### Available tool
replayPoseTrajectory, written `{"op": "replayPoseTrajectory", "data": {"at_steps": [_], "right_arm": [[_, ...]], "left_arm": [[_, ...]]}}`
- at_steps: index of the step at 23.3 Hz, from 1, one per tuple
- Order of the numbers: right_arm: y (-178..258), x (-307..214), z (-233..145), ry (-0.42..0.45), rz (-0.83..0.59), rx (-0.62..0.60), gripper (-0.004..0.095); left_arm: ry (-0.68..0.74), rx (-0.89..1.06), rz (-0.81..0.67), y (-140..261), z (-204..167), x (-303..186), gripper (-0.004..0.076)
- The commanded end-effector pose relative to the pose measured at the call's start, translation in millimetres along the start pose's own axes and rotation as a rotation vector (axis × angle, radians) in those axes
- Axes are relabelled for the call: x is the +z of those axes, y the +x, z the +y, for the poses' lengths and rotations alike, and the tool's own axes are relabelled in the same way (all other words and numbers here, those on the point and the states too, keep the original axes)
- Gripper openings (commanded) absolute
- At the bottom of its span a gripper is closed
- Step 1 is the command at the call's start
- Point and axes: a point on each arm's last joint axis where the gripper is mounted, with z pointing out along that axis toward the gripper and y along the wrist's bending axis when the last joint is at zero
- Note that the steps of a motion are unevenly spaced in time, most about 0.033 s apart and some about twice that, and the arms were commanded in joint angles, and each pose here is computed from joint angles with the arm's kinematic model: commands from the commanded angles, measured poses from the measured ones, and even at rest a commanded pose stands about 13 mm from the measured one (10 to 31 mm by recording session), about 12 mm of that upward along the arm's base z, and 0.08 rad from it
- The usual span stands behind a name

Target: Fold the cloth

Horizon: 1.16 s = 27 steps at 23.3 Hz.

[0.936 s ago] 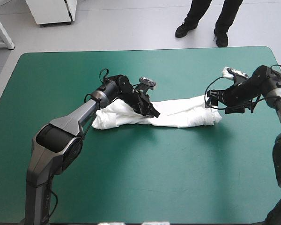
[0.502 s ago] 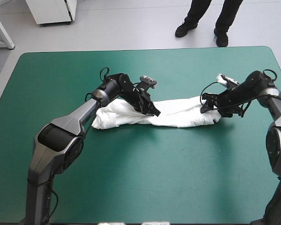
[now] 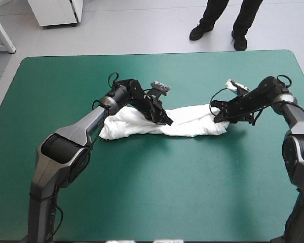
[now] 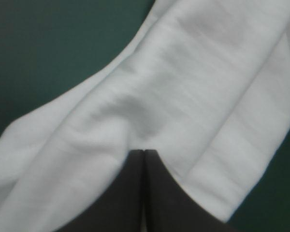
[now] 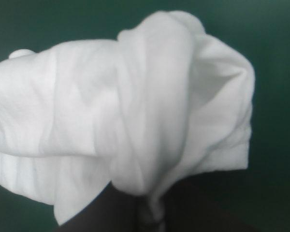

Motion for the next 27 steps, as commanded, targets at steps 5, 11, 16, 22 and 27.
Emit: {"op": "replayPoseTrajectory", "data": {"at_steps": [5, 11, 16, 22, 27], "right_arm": [[-14.2, -81.1, 56.5, -0.076, -0.211, -0.144, -0.0013], [-6.2, -130.8, 92.0, -0.16, -0.321, -0.211, -0.0013], [-2.3, -136.7, 96.8, -0.177, -0.326, -0.225, -0.0013], [-2.7, -136.4, 97.0, -0.173, -0.331, -0.232, -0.0013], [-2.7, -136.6, 97.7, -0.18, -0.332, -0.233, -0.0013]], "left_arm": [[-0.001, 0.027, -0.064, -12.5, -14.7, -28.7, -0.001], [0.006, 0.023, -0.066, -12.6, -15.4, -28.7, -0.001], [0.001, 0.021, -0.079, -13.8, -15.0, -28.8, -0.001], [-0.087, 0.063, -0.102, -23.0, -17.2, -59.5, -0.001], [-0.151, 0.103, -0.174, -35.1, -23.6, -113.1, -0.001]]}}
